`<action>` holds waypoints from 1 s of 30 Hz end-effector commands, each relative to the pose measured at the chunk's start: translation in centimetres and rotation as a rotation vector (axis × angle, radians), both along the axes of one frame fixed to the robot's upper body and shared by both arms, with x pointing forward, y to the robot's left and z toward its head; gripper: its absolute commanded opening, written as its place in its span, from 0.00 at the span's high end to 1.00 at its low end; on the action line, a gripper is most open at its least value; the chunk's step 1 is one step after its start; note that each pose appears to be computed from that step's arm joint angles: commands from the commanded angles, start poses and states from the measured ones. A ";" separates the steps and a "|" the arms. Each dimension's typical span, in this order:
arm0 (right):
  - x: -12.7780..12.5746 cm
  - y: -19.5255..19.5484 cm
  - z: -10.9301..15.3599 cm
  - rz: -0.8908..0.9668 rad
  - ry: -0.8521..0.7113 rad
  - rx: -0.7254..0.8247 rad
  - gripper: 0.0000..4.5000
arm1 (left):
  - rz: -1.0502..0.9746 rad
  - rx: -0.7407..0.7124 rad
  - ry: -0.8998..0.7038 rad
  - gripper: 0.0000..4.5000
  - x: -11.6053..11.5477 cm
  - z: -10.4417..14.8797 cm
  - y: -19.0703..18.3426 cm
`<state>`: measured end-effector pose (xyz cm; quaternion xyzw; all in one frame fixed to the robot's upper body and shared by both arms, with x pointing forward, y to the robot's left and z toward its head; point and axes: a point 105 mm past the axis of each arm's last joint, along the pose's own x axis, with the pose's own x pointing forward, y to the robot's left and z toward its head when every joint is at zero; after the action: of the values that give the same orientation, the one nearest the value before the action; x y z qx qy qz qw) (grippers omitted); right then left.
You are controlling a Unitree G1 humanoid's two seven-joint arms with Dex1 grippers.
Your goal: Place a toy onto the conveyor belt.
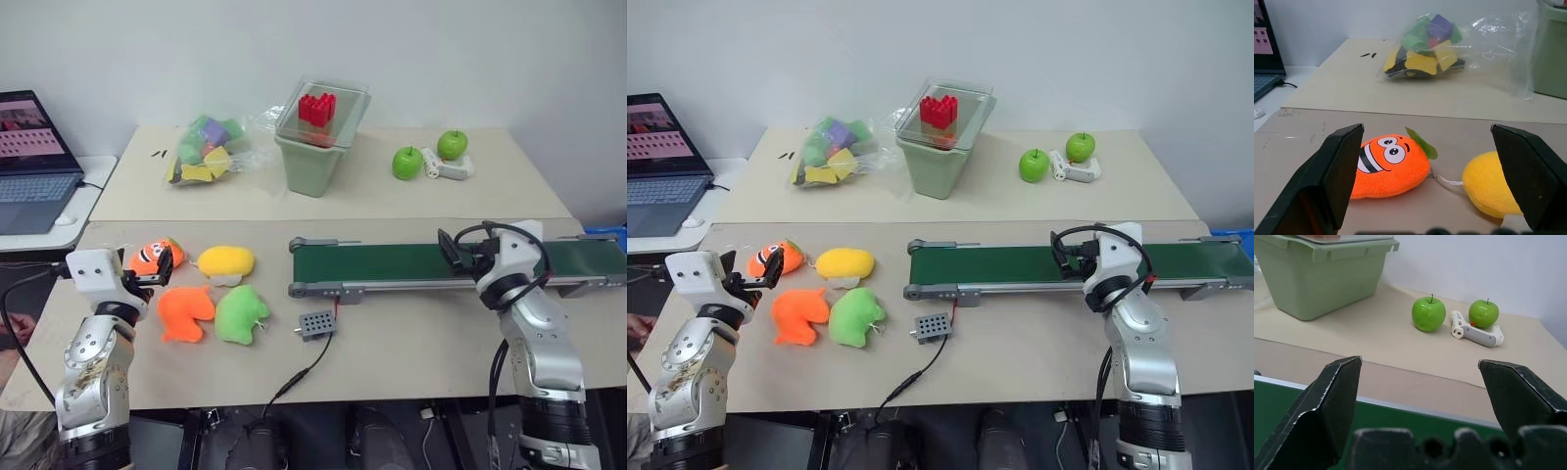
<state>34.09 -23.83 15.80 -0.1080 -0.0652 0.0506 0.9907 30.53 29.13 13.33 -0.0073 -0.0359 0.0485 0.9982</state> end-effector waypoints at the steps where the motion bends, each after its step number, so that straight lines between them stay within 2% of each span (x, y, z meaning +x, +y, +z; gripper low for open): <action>1: -0.1 -0.1 1.1 -0.012 -0.044 -0.004 0.00 | 0.005 0.011 -0.044 0.01 0.0 1.0 0.2; 5: 0.4 0.2 0.4 -0.021 -0.015 -0.026 0.00 | 0.027 0.009 -0.027 0.01 0.3 0.8 0.5; 7: 0.9 2.4 1.1 0.078 -0.030 -0.040 0.00 | 0.025 0.010 -0.029 0.01 0.4 0.8 0.5; 9: 0.4 8.7 2.8 0.397 -0.045 -0.044 0.00 | 0.021 0.009 -0.028 0.01 0.3 0.8 0.3; 11: -2.0 14.1 3.6 0.732 -0.030 -0.096 0.00 | 0.020 0.007 -0.027 0.01 0.3 0.7 0.2; 14: -6.2 17.6 3.7 1.092 0.022 -0.186 0.00 | 0.013 0.002 -0.027 0.01 0.4 0.7 -0.2; 16: -8.4 18.3 3.4 1.255 0.073 -0.240 0.00 | 0.010 -0.001 -0.032 0.01 0.4 0.8 -0.5; 26: -8.8 18.9 2.8 1.324 0.111 -0.263 0.00 | 0.037 -0.003 -0.042 0.01 -0.6 1.2 -0.1; 30: -8.9 19.2 2.5 1.334 0.122 -0.249 0.00 | 0.073 -0.022 -0.042 0.01 -2.4 0.9 -0.2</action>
<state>25.55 -4.89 17.70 -0.1547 -0.0439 0.6563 0.7372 29.15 28.87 12.83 -0.0218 -0.0301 0.0768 0.9963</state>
